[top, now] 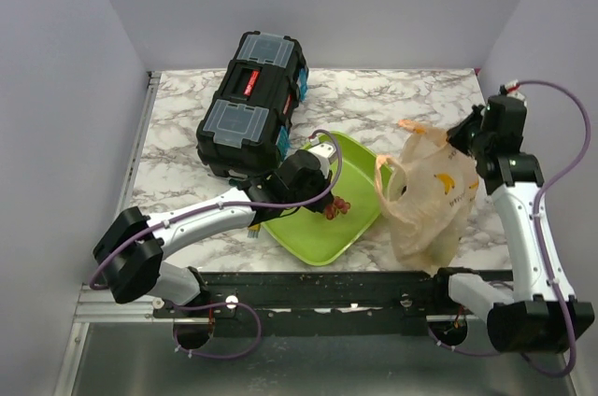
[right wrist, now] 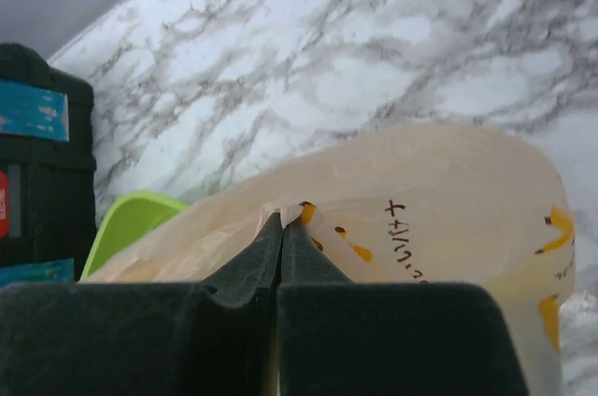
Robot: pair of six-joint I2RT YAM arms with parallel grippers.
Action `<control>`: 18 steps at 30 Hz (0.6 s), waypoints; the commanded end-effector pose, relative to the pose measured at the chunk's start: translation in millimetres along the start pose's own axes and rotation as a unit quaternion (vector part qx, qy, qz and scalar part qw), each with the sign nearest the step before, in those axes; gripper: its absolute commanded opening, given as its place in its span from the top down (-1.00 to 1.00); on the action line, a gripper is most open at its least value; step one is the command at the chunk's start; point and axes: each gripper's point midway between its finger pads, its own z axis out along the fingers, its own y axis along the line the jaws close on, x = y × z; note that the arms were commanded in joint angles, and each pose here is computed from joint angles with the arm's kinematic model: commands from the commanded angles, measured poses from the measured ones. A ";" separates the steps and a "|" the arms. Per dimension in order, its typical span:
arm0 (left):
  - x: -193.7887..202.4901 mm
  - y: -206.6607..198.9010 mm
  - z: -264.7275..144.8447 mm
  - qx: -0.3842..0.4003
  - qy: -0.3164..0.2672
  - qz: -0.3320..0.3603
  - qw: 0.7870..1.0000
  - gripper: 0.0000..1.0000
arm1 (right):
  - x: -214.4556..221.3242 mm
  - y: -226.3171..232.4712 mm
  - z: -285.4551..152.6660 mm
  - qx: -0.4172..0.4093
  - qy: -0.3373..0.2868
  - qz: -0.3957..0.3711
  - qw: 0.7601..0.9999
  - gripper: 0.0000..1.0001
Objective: Take the fake fruits out of the plastic bag
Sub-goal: Adjust the plastic bag at the center of the board.
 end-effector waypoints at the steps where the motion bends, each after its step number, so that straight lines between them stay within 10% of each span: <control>1: 3.5 15.6 5.1 -0.034 -0.008 -0.022 0.999 0.92 | -91.2 38.2 2.7 -0.041 -0.133 -0.067 0.988 0.99; 8: 0.2 10.7 -5.0 -0.019 -0.019 -0.024 0.999 0.21 | -87.4 125.2 1.1 -0.269 -0.091 -0.224 0.932 0.99; 18: -61.2 -54.5 -69.8 0.128 -0.115 0.011 0.985 -0.62 | -14.6 123.8 -19.0 -0.342 0.039 -0.161 0.925 0.99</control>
